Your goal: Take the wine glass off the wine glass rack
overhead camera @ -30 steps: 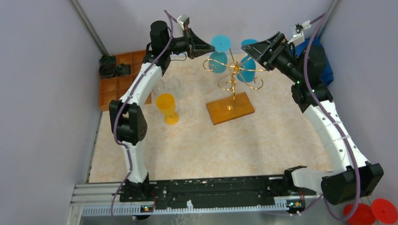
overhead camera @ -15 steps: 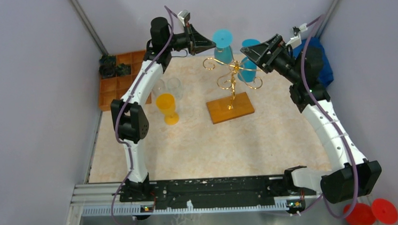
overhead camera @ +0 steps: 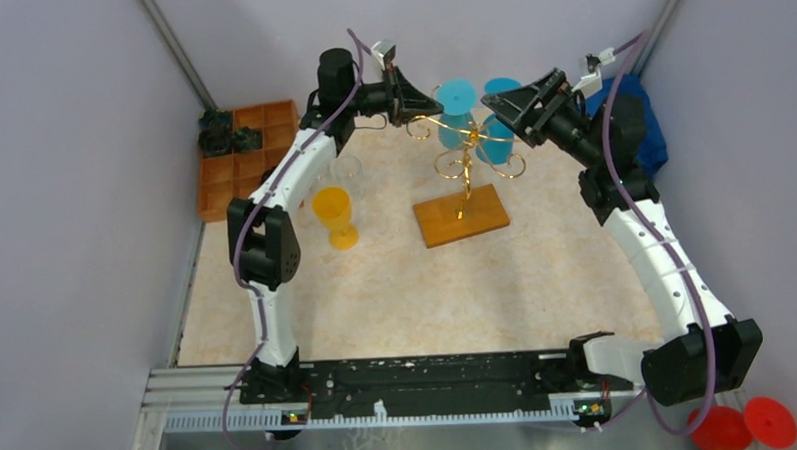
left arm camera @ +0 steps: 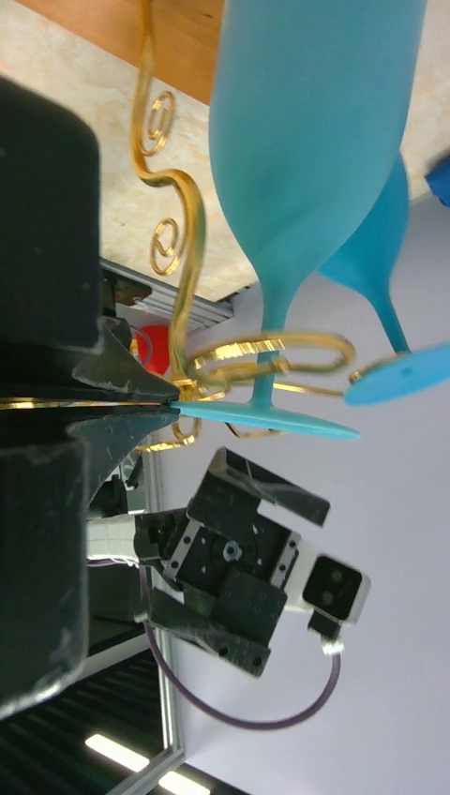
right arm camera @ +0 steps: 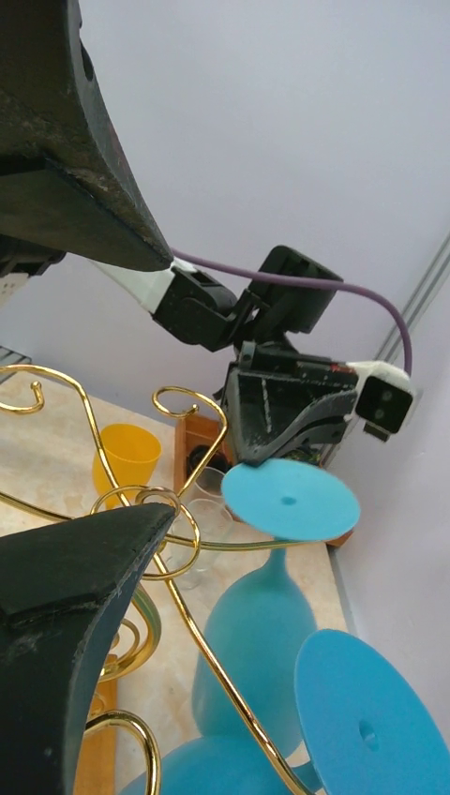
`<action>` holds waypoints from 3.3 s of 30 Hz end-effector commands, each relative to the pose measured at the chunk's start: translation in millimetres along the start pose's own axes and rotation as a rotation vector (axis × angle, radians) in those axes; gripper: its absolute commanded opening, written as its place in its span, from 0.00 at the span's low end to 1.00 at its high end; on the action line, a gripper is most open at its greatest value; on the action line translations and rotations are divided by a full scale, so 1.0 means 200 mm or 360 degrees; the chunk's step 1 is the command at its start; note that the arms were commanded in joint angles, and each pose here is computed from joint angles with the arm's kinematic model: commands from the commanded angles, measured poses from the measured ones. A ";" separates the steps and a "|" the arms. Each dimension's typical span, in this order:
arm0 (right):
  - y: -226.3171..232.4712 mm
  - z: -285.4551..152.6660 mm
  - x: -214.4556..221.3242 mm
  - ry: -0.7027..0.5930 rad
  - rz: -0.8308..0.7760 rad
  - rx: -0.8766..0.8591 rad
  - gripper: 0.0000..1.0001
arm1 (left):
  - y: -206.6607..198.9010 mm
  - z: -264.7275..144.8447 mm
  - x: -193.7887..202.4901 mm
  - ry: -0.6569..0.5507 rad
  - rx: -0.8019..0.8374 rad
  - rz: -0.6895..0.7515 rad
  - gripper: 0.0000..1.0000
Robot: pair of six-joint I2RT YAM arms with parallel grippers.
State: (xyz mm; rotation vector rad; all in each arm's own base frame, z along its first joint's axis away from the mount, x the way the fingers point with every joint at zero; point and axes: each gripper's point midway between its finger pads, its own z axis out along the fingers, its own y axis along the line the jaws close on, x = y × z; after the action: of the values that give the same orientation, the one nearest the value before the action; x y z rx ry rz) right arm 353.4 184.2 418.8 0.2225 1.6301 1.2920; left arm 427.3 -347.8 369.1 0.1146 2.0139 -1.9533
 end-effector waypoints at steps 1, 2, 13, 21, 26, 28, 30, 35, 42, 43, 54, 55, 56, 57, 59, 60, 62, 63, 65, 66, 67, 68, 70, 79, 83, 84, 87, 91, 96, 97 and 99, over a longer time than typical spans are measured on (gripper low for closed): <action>0.06 -0.01 -0.04 -0.0037 -0.0033 -0.0075 0.92 | -0.09 -0.06 0.08 -0.0020 0.0009 0.0070 0.00; 0.06 -0.01 -0.04 -0.0037 -0.0034 -0.0076 0.92 | -0.10 -0.07 0.10 -0.0026 0.0006 0.0076 0.00; 0.07 -0.01 -0.02 -0.0016 0.0023 -0.0115 0.92 | -0.18 -0.22 0.15 -0.0115 -0.0034 0.0175 0.00; 0.07 -0.01 -0.02 -0.0005 0.0026 -0.0116 0.92 | -0.13 -0.47 0.02 -0.0287 -0.0108 0.0175 0.00; 0.06 0.00 -0.01 0.0002 0.0032 -0.0114 0.91 | -0.09 -0.62 -0.05 -0.0384 -0.0157 0.0182 0.00; 0.05 0.00 -0.01 0.0005 0.0028 -0.0109 0.91 | -0.11 -0.65 -0.06 -0.0401 -0.0135 0.0212 0.00; 0.04 0.00 0.00 0.0005 0.0008 -0.0105 0.91 | -0.19 -0.68 -0.08 -0.0429 -0.0078 0.0277 0.00; 0.02 -0.01 -0.02 -0.0014 -0.0120 -0.0059 0.92 | -0.55 -0.80 -0.05 -0.0483 0.0163 0.0618 0.00; 0.10 -0.08 -0.11 -0.0058 -0.0304 -0.0171 0.94 | -0.87 -0.87 0.22 -0.0316 0.0499 0.0867 0.00; 0.12 -0.09 -0.13 -0.0065 -0.0335 -0.0208 0.95 | -0.91 -0.89 0.27 -0.0284 0.0564 0.0890 0.00; 0.54 -0.27 -0.09 0.0105 -0.0547 -0.1175 0.95 | -1.04 -0.94 0.69 -0.0049 0.0928 0.1157 0.00; 0.57 -0.29 -0.08 0.0124 -0.0540 -0.1278 0.94 | -1.06 -0.92 0.73 -0.0006 0.0947 0.1193 0.00; 0.57 -0.30 -0.07 0.0161 -0.0492 -0.1339 0.93 | -1.08 -0.89 0.78 0.0036 0.0979 0.1236 0.00; 0.58 -0.30 -0.07 0.0188 -0.0473 -0.1403 0.91 | -1.12 -0.87 0.83 0.0089 0.1029 0.1277 0.00; 0.58 -0.31 -0.07 0.0252 -0.0412 -0.1513 0.88 | -1.19 -0.83 0.93 0.0182 0.1131 0.1351 0.00; 0.56 -0.30 -0.07 0.0285 -0.0367 -0.1510 0.87 | -1.23 -0.82 0.98 0.0215 0.1181 0.1384 0.00; 0.56 -0.29 -0.07 0.0277 -0.0384 -0.1510 0.88 | -1.28 -0.82 1.03 0.0236 0.1249 0.1423 0.00; 0.56 -0.30 -0.07 0.0272 -0.0397 -0.1515 0.89 | -1.29 -0.82 1.05 0.0236 0.1267 0.1426 0.00; 0.57 -0.31 -0.07 0.0268 -0.0391 -0.1517 0.89 | -1.30 -0.82 1.05 0.0226 0.1285 0.1415 0.00; 0.58 -0.31 -0.07 0.0263 -0.0386 -0.1519 0.89 | -1.30 -0.82 1.05 0.0223 0.1287 0.1410 0.00; 0.58 -0.32 -0.07 0.0260 -0.0379 -0.1520 0.89 | -1.30 -0.82 1.05 0.0224 0.1288 0.1414 0.00; 0.59 -0.33 -0.06 0.0257 -0.0372 -0.1523 0.89 | -1.30 -0.82 1.05 0.0221 0.1288 0.1412 0.00; 0.61 -0.36 -0.06 0.0251 -0.0376 -0.1535 0.89 | -1.29 -0.82 1.05 0.0219 0.1290 0.1409 0.00; 0.78 -0.46 0.06 0.0350 -0.0360 -0.1664 0.89 | -1.30 -0.79 1.00 0.0211 0.1304 0.1396 0.00; 0.85 -0.49 0.12 0.0421 -0.0321 -0.1737 0.89 | -1.29 -0.78 0.99 0.0209 0.1302 0.1392 0.00; 0.87 -0.49 0.13 0.0431 -0.0310 -0.1757 0.88 | -1.28 -0.78 0.98 0.0209 0.1303 0.1392 0.00; 0.91 -0.51 0.13 0.0411 -0.0287 -0.1807 0.86 | -1.27 -0.77 0.97 0.0208 0.1297 0.1376 0.00; 1.00 -0.56 0.13 0.0388 -0.0308 -0.1888 0.81 | -1.23 -0.75 0.95 0.0210 0.1275 0.1358 0.00; 1.06 -0.60 0.11 0.0349 -0.0295 -0.1948 0.64 | -1.16 -0.72 0.94 0.0214 0.1223 0.1342 0.00; 1.07 -0.62 0.11 0.0345 -0.0301 -0.1958 0.61 | -1.15 -0.72 0.93 0.0212 0.1216 0.1334 0.00; 1.08 -0.63 0.11 0.0339 -0.0299 -0.1969 0.51 | -1.12 -0.71 0.93 0.0210 0.1207 0.1318 0.00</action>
State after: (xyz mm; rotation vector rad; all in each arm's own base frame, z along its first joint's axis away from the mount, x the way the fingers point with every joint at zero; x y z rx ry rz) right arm 225.4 226.2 542.1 -0.5753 1.0493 2.0646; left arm 188.0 -261.5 546.4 0.8678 1.1537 -2.1576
